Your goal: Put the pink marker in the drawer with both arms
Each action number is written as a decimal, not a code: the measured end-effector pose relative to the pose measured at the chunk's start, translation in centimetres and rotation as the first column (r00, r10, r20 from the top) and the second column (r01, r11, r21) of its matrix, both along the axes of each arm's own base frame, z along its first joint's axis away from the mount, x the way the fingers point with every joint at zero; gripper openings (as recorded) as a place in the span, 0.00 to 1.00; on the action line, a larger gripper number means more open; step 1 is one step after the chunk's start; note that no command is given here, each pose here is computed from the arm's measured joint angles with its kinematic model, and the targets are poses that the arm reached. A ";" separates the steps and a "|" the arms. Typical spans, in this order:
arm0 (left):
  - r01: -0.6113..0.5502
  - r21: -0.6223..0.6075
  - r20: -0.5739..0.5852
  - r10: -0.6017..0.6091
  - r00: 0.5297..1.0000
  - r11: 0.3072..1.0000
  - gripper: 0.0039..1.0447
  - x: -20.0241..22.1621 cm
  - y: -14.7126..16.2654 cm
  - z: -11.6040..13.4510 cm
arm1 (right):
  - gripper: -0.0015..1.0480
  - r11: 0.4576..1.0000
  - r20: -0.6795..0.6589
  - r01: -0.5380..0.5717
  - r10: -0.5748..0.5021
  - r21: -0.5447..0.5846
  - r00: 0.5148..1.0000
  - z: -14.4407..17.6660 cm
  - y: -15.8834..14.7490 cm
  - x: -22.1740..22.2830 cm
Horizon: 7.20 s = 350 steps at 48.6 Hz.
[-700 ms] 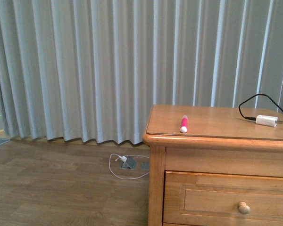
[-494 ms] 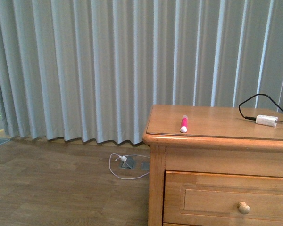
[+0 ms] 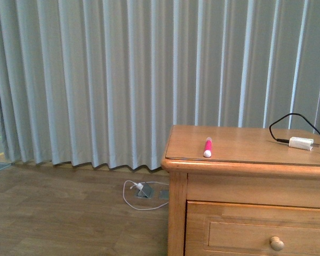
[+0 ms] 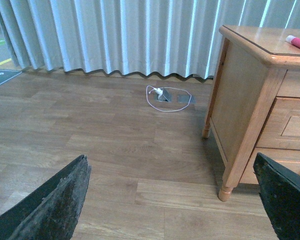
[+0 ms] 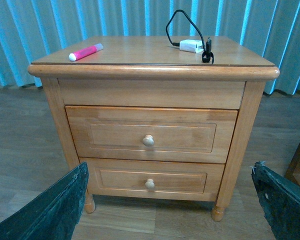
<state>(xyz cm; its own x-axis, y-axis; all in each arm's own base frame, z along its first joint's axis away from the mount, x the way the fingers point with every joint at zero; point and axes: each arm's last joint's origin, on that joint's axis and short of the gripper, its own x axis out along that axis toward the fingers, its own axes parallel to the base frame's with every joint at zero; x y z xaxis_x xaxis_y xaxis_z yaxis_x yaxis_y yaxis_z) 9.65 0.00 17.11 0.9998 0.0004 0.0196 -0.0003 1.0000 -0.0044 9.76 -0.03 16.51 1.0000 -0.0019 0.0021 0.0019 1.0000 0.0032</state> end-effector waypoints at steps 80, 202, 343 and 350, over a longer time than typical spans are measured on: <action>0.000 0.000 0.000 0.000 1.000 1.000 0.95 0.0 0.0 0.0 | 0.92 0.998 -0.411 -0.054 0.063 0.032 0.910 -4.1 6.0 24.9; 0.000 0.000 0.000 0.000 1.000 1.000 0.95 0.0 0.0 0.0 | 0.22 0.998 -0.531 0.037 -0.001 0.057 0.848 -10.3 2.8 26.3; 0.347 0.126 -0.203 -0.318 0.926 0.929 0.95 31.8 -20.2 11.7 | 0.92 0.955 -0.407 -0.096 0.208 0.280 0.889 3.8 -3.0 0.0; 0.380 0.124 -0.223 -0.347 0.911 0.917 0.95 33.9 -23.6 11.1 | 0.92 0.955 -0.407 -0.096 0.209 0.280 0.889 3.8 -3.0 0.0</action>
<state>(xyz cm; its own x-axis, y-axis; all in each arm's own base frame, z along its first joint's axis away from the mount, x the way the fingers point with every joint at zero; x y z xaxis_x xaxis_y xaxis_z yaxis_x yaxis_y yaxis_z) 43.59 -23.58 28.20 0.9140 -0.3507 -0.2040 0.3789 0.9176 0.1201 9.80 -3.05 20.35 0.8904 0.2063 -0.4057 -0.0925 0.9548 0.2823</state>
